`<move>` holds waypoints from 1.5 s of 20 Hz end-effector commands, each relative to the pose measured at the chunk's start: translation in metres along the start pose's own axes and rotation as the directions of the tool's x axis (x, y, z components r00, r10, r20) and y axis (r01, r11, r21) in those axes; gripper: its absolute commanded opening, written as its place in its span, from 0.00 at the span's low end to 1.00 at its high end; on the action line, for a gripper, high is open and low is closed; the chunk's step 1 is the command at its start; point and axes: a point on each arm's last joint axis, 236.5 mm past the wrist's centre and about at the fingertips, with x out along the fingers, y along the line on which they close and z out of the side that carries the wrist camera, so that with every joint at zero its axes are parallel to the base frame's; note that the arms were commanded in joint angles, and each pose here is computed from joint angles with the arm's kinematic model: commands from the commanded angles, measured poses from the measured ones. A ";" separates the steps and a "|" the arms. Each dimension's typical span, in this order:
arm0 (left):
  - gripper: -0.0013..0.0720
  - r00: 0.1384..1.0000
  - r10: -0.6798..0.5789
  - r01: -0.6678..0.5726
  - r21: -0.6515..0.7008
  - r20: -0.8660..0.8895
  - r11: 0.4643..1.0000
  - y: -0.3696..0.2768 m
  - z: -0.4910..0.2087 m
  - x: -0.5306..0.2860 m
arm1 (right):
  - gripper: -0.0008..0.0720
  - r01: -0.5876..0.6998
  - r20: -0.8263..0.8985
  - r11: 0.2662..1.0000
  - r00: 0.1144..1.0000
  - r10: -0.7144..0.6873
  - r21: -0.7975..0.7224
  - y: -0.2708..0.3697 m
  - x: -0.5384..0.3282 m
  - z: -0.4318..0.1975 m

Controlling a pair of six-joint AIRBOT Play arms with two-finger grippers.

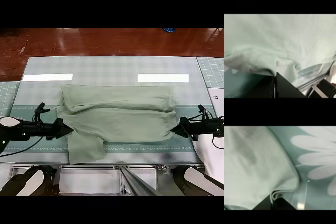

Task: Fold the shirts.

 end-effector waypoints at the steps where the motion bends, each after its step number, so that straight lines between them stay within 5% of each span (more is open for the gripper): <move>1: 0.04 0.997 -0.014 0.006 0.098 0.080 0.995 -0.029 0.035 -0.024 | 0.04 -0.071 0.038 0.995 0.997 0.074 -0.063 0.028 -0.017 0.017; 8: 0.04 0.995 0.027 -0.040 0.140 0.098 0.989 -0.054 0.129 -0.029 | 0.04 -0.069 0.185 0.965 0.976 0.118 -0.253 0.107 -0.048 0.101; 30: 0.05 0.985 -0.082 0.077 0.040 0.149 0.996 -0.087 0.301 0.027 | 0.04 -0.139 0.234 0.974 0.956 0.179 -0.178 0.127 -0.005 0.218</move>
